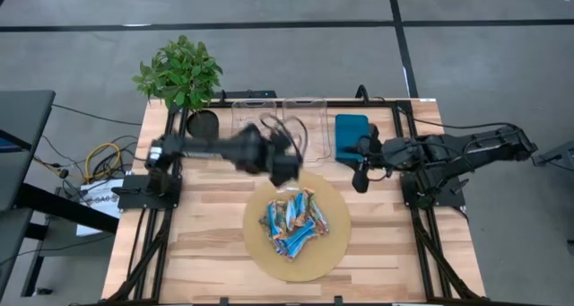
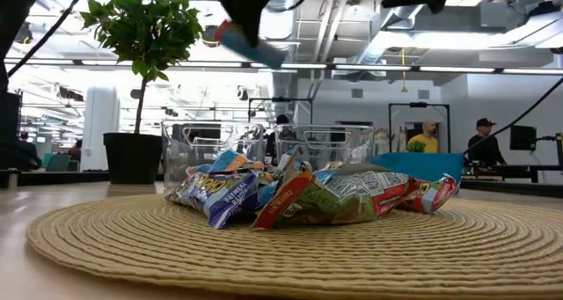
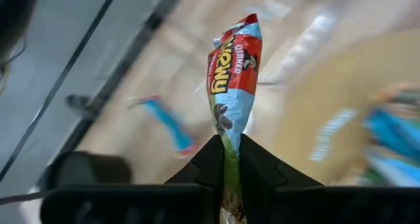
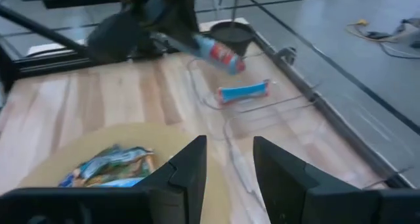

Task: Pick and place Granola Bars by type
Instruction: Put the bottom red granola bar into the left transparent bin, then put the top red granola bar into the left transparent bin

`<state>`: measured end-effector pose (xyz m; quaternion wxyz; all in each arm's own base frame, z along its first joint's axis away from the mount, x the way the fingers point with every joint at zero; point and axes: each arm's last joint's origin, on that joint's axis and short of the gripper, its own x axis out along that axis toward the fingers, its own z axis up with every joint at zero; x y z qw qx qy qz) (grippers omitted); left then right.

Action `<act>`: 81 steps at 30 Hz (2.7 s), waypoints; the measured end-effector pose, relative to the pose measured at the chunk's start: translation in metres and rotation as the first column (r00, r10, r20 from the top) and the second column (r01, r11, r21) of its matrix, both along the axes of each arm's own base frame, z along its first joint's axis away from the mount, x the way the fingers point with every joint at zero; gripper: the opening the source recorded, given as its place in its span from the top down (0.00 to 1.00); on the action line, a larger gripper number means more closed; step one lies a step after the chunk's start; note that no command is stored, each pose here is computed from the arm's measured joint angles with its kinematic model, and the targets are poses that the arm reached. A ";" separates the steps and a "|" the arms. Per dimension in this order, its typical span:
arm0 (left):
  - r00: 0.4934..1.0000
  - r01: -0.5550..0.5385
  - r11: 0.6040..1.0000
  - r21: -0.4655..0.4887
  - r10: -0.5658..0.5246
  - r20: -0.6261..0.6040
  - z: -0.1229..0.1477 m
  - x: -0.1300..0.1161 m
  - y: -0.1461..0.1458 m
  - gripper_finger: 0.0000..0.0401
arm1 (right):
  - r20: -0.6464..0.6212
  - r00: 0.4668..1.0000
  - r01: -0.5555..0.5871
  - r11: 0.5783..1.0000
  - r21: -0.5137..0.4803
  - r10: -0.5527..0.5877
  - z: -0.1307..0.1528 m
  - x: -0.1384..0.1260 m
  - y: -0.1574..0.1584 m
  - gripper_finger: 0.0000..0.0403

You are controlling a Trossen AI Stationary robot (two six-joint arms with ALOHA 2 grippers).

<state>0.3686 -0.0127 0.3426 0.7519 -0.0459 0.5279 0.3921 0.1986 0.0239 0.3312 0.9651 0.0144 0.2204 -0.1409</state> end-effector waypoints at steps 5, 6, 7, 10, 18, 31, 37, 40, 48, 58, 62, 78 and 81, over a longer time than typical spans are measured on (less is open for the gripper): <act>0.994 -0.082 0.995 -0.049 0.078 -0.074 -0.009 -0.024 0.052 0.95 | 0.004 1.000 0.029 0.999 -0.021 -0.029 0.001 0.001 -0.009 0.71; 0.993 -0.096 0.993 -0.071 0.091 -0.074 -0.014 -0.028 0.061 0.95 | 0.004 1.000 0.029 0.999 -0.034 -0.029 0.001 0.002 -0.010 0.71; 0.992 -0.109 0.990 -0.092 0.103 -0.067 -0.019 -0.032 0.070 0.95 | 0.004 1.000 0.027 0.999 -0.047 -0.027 0.002 0.002 -0.011 0.71; 0.990 -0.142 0.979 -0.149 0.137 -0.043 -0.037 -0.039 0.095 0.95 | 0.009 1.000 0.019 0.997 -0.076 -0.018 0.003 0.003 -0.013 0.71; 0.971 -0.238 0.952 -0.190 0.234 -0.044 -0.074 -0.053 0.134 0.91 | 0.007 0.999 0.037 0.996 -0.077 -0.037 0.003 0.003 -0.018 0.71; 0.986 -0.142 0.942 -0.303 0.160 0.035 -0.079 -0.048 0.144 0.69 | 0.000 1.000 0.026 0.999 -0.046 -0.026 0.002 0.003 -0.017 0.71; 0.985 0.090 0.903 -0.420 -0.018 0.172 -0.077 -0.030 0.126 0.66 | -0.034 0.999 0.020 0.999 -0.048 -0.021 -0.001 0.001 -0.017 0.71; 0.963 0.218 0.868 -0.447 -0.116 0.244 -0.070 -0.018 0.102 0.69 | -0.063 0.998 -0.018 1.000 -0.021 0.017 -0.004 0.000 -0.016 0.71; 0.878 0.451 0.821 -0.350 -0.337 0.339 -0.045 0.004 0.024 0.78 | -0.197 0.980 0.023 0.963 0.268 0.031 -0.021 -0.004 -0.008 0.71; 0.588 0.650 0.757 -0.065 -0.447 0.675 0.022 -0.036 -0.032 0.91 | -0.435 0.898 0.124 0.908 0.401 0.069 -0.065 0.023 0.030 0.71; 0.484 0.646 0.764 0.005 -0.415 0.770 0.029 -0.071 -0.034 0.94 | -0.455 0.889 0.196 0.867 0.457 0.039 -0.076 0.032 0.043 0.71; 0.351 0.681 0.732 0.031 -0.364 0.863 0.006 -0.157 -0.035 0.96 | -0.581 0.814 0.374 0.753 0.541 0.014 -0.128 0.101 0.070 0.71; 0.363 0.690 0.724 0.021 -0.371 0.855 0.004 -0.158 -0.036 0.96 | -0.600 0.800 0.381 0.762 0.524 0.013 -0.135 0.114 0.072 0.71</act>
